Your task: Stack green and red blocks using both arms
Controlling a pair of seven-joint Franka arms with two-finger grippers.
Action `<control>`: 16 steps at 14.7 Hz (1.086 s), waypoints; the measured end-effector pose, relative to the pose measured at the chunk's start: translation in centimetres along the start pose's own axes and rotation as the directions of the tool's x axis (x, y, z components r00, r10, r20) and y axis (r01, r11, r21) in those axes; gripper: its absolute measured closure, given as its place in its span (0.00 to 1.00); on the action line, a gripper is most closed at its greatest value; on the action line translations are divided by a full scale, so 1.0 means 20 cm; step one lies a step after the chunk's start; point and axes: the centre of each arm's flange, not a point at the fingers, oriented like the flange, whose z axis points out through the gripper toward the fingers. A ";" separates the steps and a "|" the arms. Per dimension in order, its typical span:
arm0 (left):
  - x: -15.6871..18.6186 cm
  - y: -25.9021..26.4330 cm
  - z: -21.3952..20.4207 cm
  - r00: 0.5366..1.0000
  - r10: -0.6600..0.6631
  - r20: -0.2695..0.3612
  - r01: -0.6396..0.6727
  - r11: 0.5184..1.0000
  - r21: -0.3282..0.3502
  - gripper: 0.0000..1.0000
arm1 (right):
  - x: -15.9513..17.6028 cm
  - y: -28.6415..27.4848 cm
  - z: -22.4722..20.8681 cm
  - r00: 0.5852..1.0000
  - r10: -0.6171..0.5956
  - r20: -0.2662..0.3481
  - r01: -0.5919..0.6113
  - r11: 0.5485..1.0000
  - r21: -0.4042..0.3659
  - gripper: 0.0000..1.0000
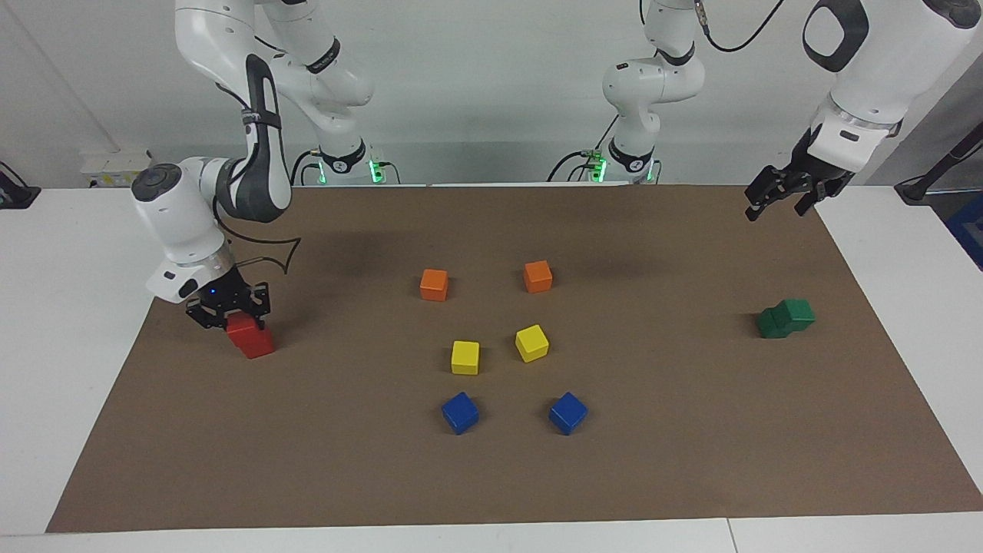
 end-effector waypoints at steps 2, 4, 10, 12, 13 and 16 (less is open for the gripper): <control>0.00 0.01 0.00 1.000 0.018 -0.004 -0.018 1.000 0.018 0.00 | 0.00 0.00 0.00 1.000 -0.001 0.000 0.001 1.000 0.000 0.45; 0.00 0.03 0.00 1.000 0.028 -0.009 -0.027 0.999 0.021 0.00 | 0.00 0.00 0.00 1.000 -0.001 0.001 0.001 1.000 0.000 0.45; 0.02 0.03 -0.01 0.999 0.028 -0.030 -0.028 0.999 0.021 0.00 | 0.00 -0.01 0.00 1.000 -0.004 0.001 0.004 1.000 0.001 0.45; 0.02 0.03 -0.01 0.999 0.028 -0.032 -0.027 0.999 0.021 0.00 | 0.00 -0.02 0.00 1.000 -0.006 0.001 0.006 1.000 0.002 0.41; 0.02 0.03 -0.01 0.999 0.028 -0.032 -0.027 0.999 0.021 0.00 | 0.00 -0.02 0.01 1.000 -0.006 0.004 0.006 1.000 0.003 0.33; 0.02 0.03 0.00 0.999 0.027 -0.029 -0.027 0.999 0.021 0.00 | -0.01 -0.03 0.02 1.000 -0.007 0.008 0.007 1.000 0.005 0.00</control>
